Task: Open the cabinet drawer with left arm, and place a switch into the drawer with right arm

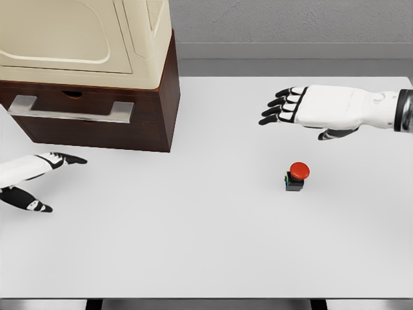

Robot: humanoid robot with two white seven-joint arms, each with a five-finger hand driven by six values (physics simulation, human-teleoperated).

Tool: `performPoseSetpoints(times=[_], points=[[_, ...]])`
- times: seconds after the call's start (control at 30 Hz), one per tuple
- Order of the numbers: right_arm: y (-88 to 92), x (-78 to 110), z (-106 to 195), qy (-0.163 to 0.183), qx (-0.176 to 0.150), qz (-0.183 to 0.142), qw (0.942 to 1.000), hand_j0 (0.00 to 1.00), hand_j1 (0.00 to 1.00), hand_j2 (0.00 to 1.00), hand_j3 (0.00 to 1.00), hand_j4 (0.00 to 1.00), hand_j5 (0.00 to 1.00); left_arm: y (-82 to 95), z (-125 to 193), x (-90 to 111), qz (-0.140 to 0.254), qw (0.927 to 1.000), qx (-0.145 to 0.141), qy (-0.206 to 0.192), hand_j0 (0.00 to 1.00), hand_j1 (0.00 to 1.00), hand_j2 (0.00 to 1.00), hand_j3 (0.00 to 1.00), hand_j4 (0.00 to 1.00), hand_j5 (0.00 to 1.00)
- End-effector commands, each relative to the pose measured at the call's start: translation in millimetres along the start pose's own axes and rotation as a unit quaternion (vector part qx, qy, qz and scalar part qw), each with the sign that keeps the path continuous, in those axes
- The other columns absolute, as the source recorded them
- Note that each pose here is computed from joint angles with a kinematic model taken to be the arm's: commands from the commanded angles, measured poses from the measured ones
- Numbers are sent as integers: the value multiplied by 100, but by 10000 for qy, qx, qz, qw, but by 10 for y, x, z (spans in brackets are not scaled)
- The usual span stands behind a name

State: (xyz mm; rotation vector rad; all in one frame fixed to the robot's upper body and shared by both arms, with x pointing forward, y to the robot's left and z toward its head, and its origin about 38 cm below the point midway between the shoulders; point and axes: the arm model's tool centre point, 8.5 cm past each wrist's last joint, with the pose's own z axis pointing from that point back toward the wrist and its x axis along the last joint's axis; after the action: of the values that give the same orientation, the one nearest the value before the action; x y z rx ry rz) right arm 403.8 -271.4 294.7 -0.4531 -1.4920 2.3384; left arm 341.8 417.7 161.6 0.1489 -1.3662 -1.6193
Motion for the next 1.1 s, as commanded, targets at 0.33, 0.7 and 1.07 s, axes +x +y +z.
performPoseSetpoints(times=[0.33, 0.7, 1.07], points=[[210, -125, 157, 252, 342, -207, 9989, 100, 100, 100, 100, 100, 100, 136, -411, 965, -549, 9863, -237, -1537, 100, 100, 100, 100, 100, 100], [539, 36, -26, -43, 826, -316, 9961, 100, 100, 100, 100, 100, 100, 713, -279, 1093, -32, 9811, 388, -1893, 100, 100, 100, 100, 100, 100], [736, 117, -89, -131, 1181, -252, 9926, 100, 100, 100, 100, 100, 100, 1055, 119, 1113, 717, 9769, 172, -2008, 97, 97, 97, 97, 97, 97]])
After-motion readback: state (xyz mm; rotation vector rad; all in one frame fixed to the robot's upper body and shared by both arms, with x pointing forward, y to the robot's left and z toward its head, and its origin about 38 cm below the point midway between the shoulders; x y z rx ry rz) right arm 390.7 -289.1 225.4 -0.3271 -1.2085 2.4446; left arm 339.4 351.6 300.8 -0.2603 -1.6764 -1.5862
